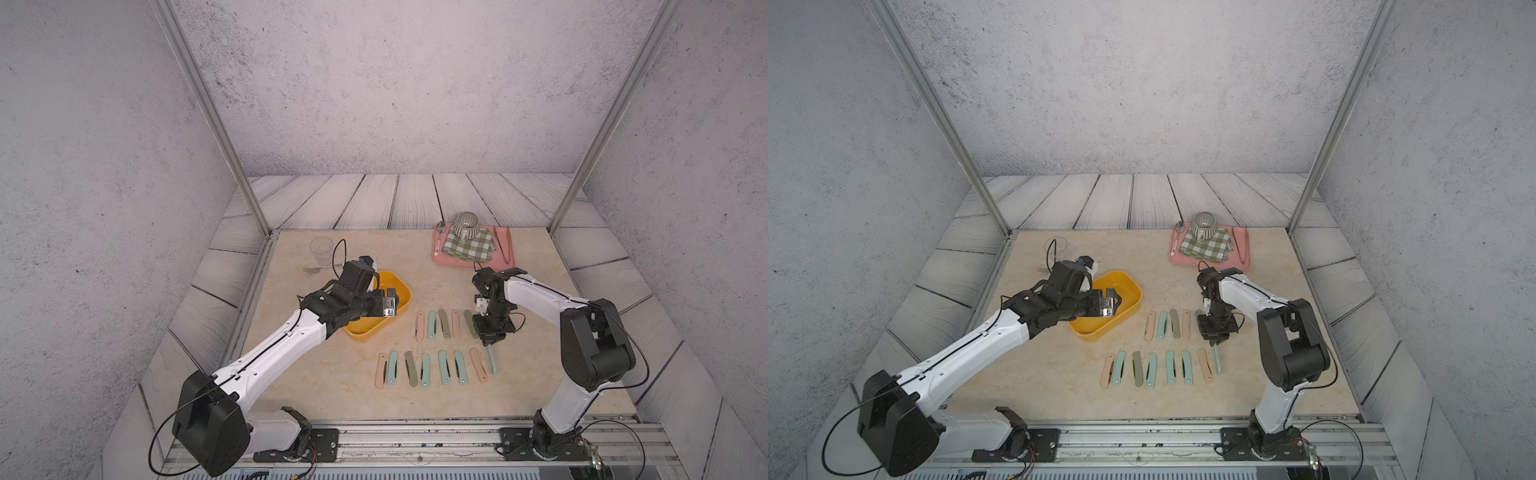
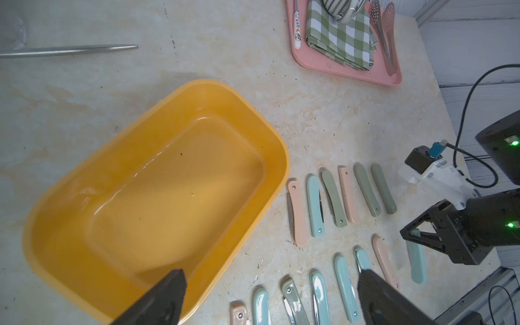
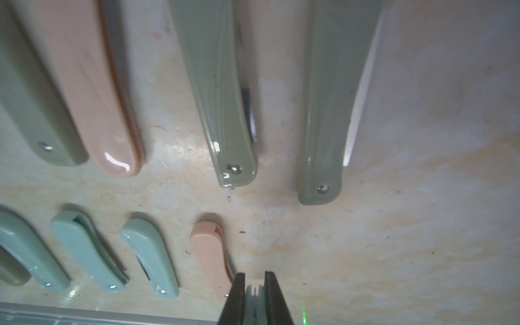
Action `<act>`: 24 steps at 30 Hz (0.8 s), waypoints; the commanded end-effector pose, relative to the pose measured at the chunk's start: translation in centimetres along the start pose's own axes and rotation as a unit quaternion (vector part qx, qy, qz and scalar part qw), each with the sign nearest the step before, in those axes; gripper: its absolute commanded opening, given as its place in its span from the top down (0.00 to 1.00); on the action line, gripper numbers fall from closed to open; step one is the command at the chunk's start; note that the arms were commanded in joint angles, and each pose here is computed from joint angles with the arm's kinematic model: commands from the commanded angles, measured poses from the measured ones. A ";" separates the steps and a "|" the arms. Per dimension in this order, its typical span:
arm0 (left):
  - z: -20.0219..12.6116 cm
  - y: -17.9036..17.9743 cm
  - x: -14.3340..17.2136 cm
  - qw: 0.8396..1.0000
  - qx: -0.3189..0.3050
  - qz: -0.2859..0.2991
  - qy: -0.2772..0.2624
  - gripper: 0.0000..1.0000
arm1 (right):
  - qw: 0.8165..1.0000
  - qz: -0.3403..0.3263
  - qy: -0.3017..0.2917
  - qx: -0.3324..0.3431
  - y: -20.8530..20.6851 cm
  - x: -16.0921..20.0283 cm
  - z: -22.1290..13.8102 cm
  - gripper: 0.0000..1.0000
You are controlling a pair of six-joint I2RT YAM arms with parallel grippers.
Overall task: Take the fruit knife out of the storage box
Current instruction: Place the fruit knife at the center of the board.
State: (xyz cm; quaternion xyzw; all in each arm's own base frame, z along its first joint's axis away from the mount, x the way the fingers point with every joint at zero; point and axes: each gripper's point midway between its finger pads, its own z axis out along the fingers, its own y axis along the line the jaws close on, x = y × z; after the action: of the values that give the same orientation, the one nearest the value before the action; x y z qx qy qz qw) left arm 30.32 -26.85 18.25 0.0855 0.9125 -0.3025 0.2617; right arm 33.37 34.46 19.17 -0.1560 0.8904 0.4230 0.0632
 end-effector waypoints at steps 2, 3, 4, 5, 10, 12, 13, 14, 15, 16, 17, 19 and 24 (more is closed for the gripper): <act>-2.1 -0.2 -0.6 0.999 -0.007 0.016 -0.028 0.29 | 0.999 -0.008 -0.005 0.032 -0.9 0.4 -2.2 1.00; -2.4 -0.2 -0.6 0.999 -0.009 0.017 -0.032 0.28 | 0.999 -0.004 -0.006 0.033 -1.2 0.5 -2.6 1.00; -2.6 -0.1 -0.6 0.999 -0.013 0.018 -0.035 0.27 | 0.999 -0.001 -0.005 0.037 -1.5 0.8 -2.8 1.00; -2.9 0.1 -0.7 0.999 -0.018 0.019 -0.039 0.25 | 0.999 0.003 -0.007 0.042 -1.9 1.0 -3.2 1.00; -3.8 1.0 -0.8 0.997 -0.042 0.023 -0.059 0.18 | 0.996 0.008 -0.001 0.083 -3.9 2.8 -5.1 1.00; -4.2 1.2 -0.8 0.997 -0.049 0.026 -0.062 0.16 | 0.995 0.013 0.002 0.100 -4.8 3.5 -5.9 1.00; -4.4 1.4 -0.8 0.996 -0.054 0.027 -0.063 0.14 | 0.994 0.018 0.004 0.106 -5.3 3.8 -6.4 1.00; -4.5 1.5 -0.8 0.996 -0.057 0.028 -0.065 0.13 | 0.993 0.022 0.008 0.117 -5.9 4.3 -6.9 1.00; -4.6 1.5 -0.8 0.996 -0.059 0.030 -0.064 0.13 | 0.991 0.024 0.013 0.129 -6.4 4.7 -7.3 1.00; -4.7 1.6 -0.8 0.996 -0.061 0.030 -0.064 0.12 | 0.989 0.027 0.017 0.143 -7.1 5.1 -7.9 1.00; -4.7 1.7 -0.8 0.996 -0.064 0.030 -0.062 0.11 | 0.987 0.030 0.024 0.157 -7.7 5.7 -8.3 1.00; -4.7 1.9 -0.8 0.995 -0.069 0.029 -0.061 0.10 | 0.981 0.037 0.041 0.188 -9.2 7.0 -9.0 1.00; -5.5 2.5 -1.1 0.993 -0.089 0.027 -0.073 0.05 | 0.959 0.069 0.080 0.263 -13.2 10.4 -10.4 1.00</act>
State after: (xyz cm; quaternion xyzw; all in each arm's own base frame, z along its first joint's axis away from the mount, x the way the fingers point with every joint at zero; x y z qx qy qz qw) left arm 29.76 -22.58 20.45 0.0676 0.9133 -0.2343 0.3262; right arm 30.30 19.50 14.91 -0.1036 0.9665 0.2323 0.0336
